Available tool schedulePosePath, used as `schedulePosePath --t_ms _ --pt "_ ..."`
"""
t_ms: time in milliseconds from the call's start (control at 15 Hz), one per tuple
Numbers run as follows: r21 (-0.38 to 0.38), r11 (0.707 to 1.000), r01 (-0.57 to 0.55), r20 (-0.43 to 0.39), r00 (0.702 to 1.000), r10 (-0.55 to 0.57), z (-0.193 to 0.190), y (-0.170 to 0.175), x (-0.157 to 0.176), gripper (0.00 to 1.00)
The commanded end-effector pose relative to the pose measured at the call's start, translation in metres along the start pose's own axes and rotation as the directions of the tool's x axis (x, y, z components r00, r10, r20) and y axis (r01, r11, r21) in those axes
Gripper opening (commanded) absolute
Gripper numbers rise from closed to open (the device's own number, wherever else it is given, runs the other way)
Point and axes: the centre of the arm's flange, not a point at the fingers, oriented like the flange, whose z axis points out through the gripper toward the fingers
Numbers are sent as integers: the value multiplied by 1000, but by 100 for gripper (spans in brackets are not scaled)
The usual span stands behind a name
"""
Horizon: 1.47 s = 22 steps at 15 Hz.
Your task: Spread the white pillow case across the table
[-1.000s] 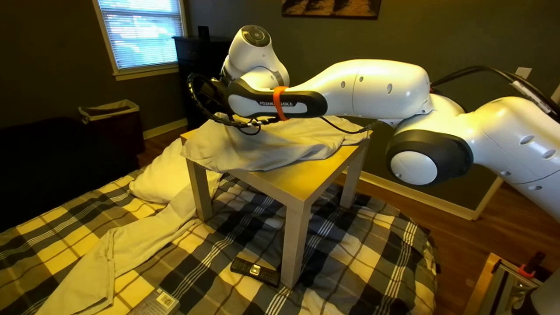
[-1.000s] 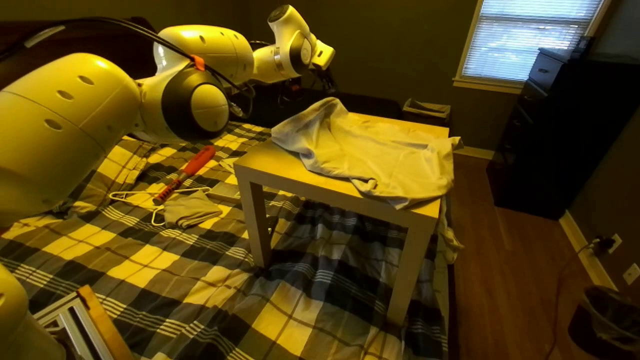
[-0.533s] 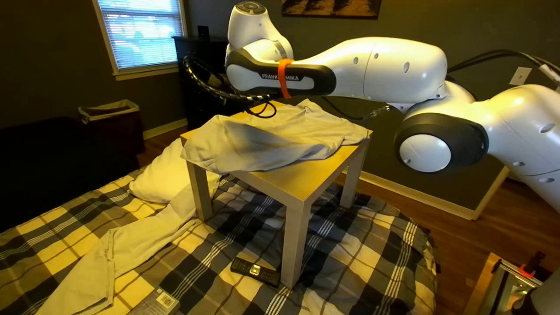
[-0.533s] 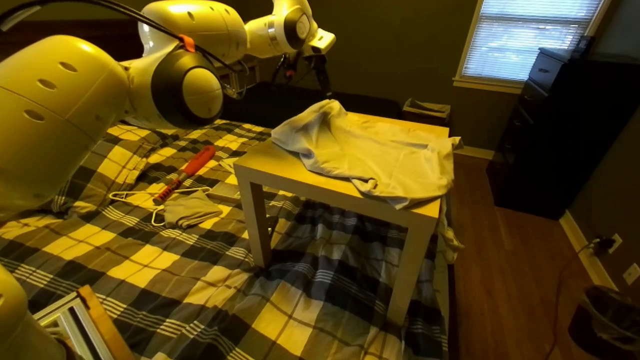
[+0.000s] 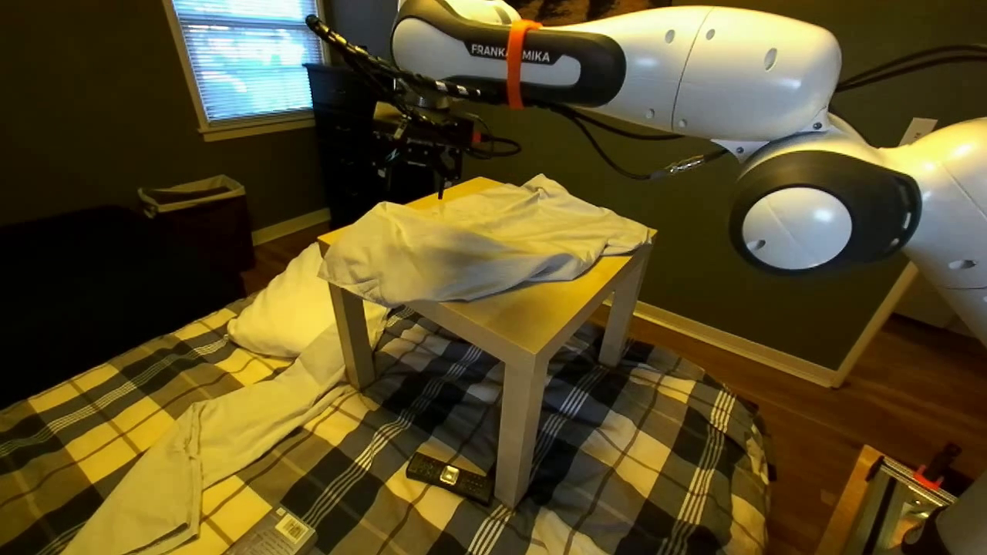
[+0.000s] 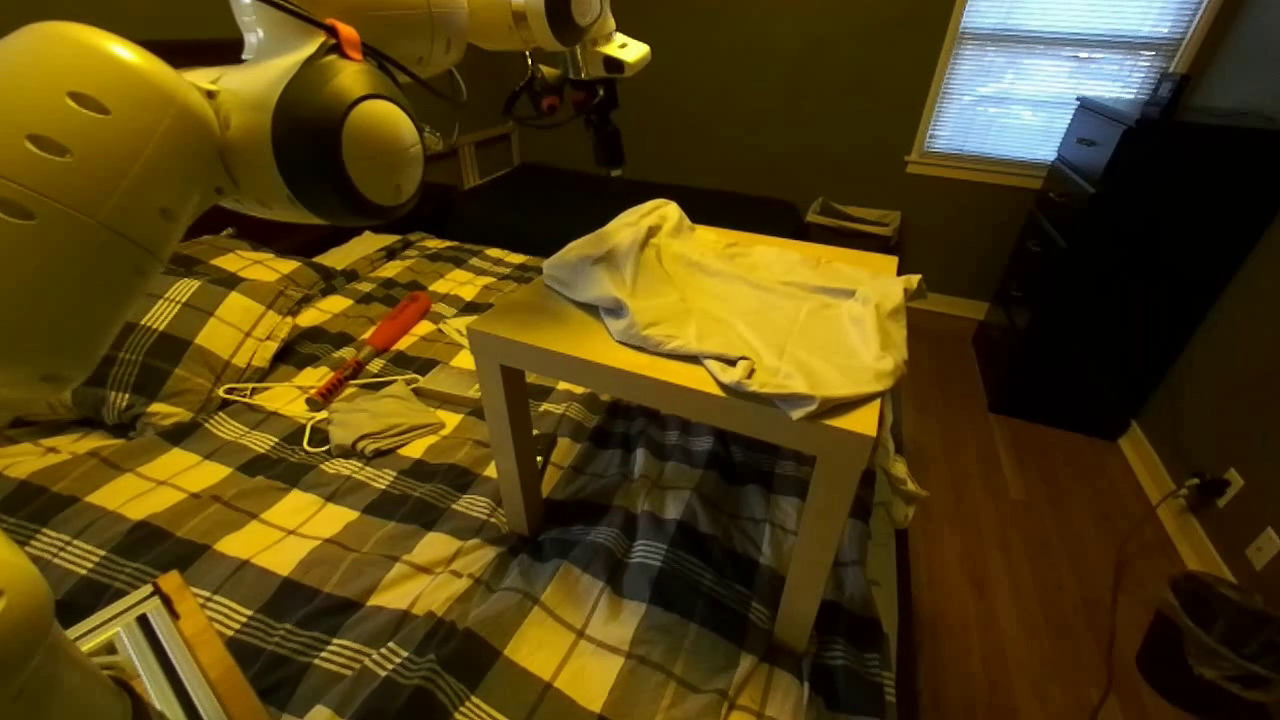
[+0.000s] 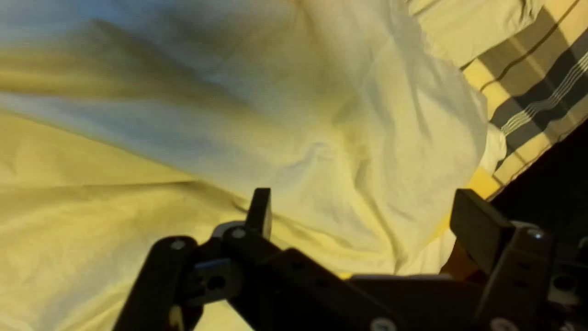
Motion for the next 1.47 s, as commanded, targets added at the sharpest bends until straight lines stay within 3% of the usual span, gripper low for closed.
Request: schedulePosePath --t_ms 0,267,467,667,1000,1067,1133,1267,1400 --pt "-2 996 93 170 981 -92 24 39 -39 100" --pt "-13 985 171 336 929 -157 54 72 -60 100" --pt "-48 972 232 457 870 -185 65 98 -66 100" --pt "-81 946 313 575 790 -212 66 129 -79 100" --pt "-91 896 435 757 615 -222 67 178 -116 100" --pt "-94 893 440 760 611 -221 70 185 -121 100" --pt "-115 899 423 728 651 -213 73 146 -85 100" --pt "-116 892 437 752 625 -208 75 158 -96 100" --pt "-117 890 441 759 618 -206 75 162 -100 100"
